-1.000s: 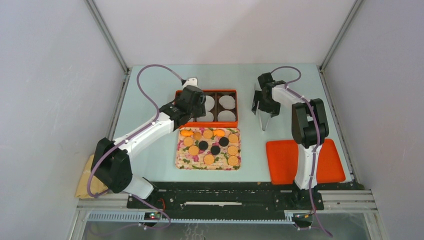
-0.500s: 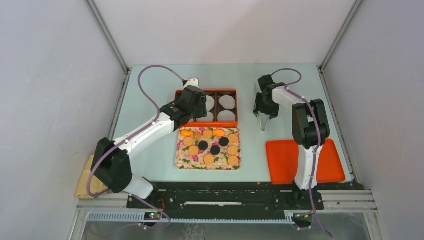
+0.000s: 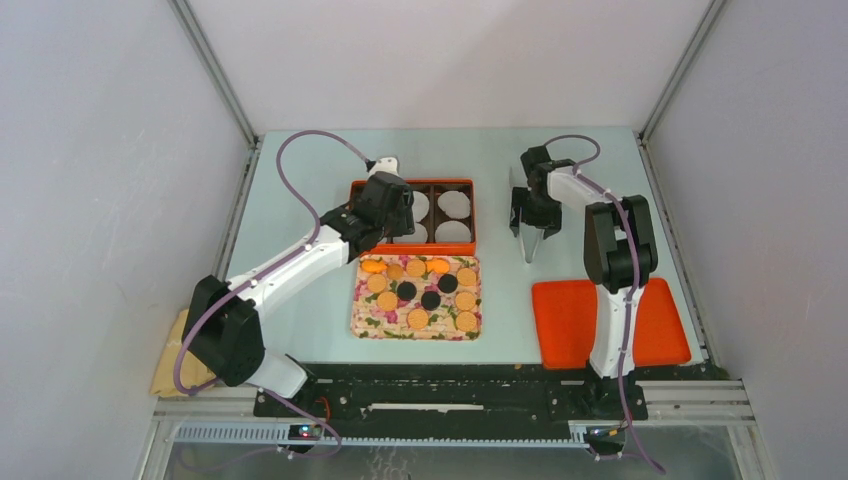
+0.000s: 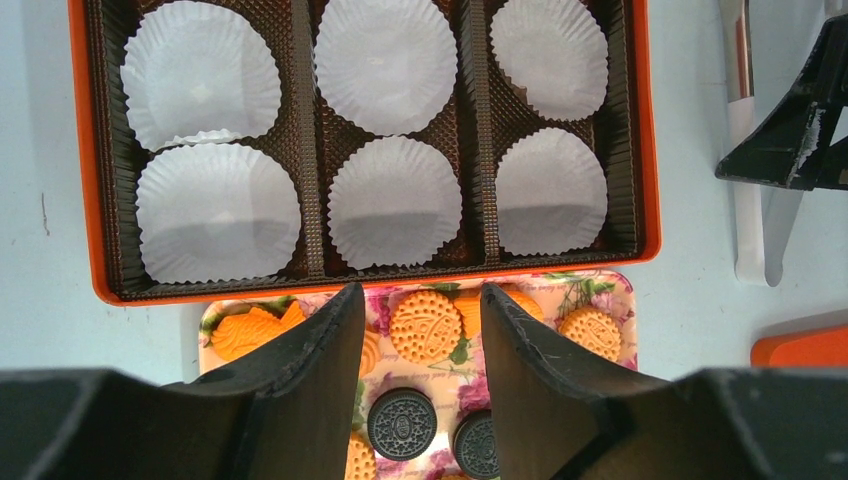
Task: Pack the cookies
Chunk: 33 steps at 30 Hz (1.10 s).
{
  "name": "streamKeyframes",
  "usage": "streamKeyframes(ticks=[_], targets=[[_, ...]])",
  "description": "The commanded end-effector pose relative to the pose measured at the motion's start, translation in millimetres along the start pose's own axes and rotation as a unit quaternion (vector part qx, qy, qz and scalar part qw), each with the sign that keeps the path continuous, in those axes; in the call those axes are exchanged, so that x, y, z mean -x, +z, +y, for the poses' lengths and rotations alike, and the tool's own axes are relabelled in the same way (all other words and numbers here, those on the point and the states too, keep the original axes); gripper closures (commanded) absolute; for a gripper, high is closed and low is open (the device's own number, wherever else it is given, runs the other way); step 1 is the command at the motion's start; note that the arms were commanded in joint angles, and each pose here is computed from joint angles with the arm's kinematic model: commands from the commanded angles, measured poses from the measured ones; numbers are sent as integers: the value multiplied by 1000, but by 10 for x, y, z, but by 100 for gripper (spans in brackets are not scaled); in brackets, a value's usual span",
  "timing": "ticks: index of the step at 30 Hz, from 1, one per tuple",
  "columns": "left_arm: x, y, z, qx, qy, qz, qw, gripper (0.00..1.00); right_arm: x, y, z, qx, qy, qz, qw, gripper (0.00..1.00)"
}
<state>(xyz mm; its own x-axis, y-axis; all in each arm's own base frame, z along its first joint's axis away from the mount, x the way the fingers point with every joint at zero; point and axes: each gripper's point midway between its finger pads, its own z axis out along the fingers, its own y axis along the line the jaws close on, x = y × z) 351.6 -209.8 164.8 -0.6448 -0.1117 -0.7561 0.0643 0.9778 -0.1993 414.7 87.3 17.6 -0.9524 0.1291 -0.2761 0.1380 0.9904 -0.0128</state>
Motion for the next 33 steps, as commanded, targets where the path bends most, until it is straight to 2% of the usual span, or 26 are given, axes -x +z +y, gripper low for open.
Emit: streamKeyframes(ticks=[1,5,7,8,11,17,23,28,33], targets=[[16,-42,-51,-10,-10,-7,1000,49,-131,1,-19,34,-35,38,998,22],[-23,-27,-54,-11,-10,-4,1000,49,-200,76,18,41,-41,66,996,24],[-35,-16,-64,-13,-11,-1,1000,49,-223,97,22,35,-43,67,996,29],[-29,-15,-63,-13,-11,-2,1000,49,-222,93,1,25,-44,64,997,31],[-25,-20,-66,-13,-11,-3,1000,49,-233,74,-45,1,-41,59,997,50],[144,-58,-118,-16,-5,-19,1000,49,-236,-155,30,-20,-46,27,998,61],[469,-79,-256,-23,12,-42,999,49,-293,-749,230,-2,-77,-34,996,64],[816,74,-416,-20,32,-56,998,49,-561,-1267,499,69,-124,-65,988,64],[1070,176,-558,-37,15,-57,998,49,-830,-1708,659,142,-153,-89,974,63]])
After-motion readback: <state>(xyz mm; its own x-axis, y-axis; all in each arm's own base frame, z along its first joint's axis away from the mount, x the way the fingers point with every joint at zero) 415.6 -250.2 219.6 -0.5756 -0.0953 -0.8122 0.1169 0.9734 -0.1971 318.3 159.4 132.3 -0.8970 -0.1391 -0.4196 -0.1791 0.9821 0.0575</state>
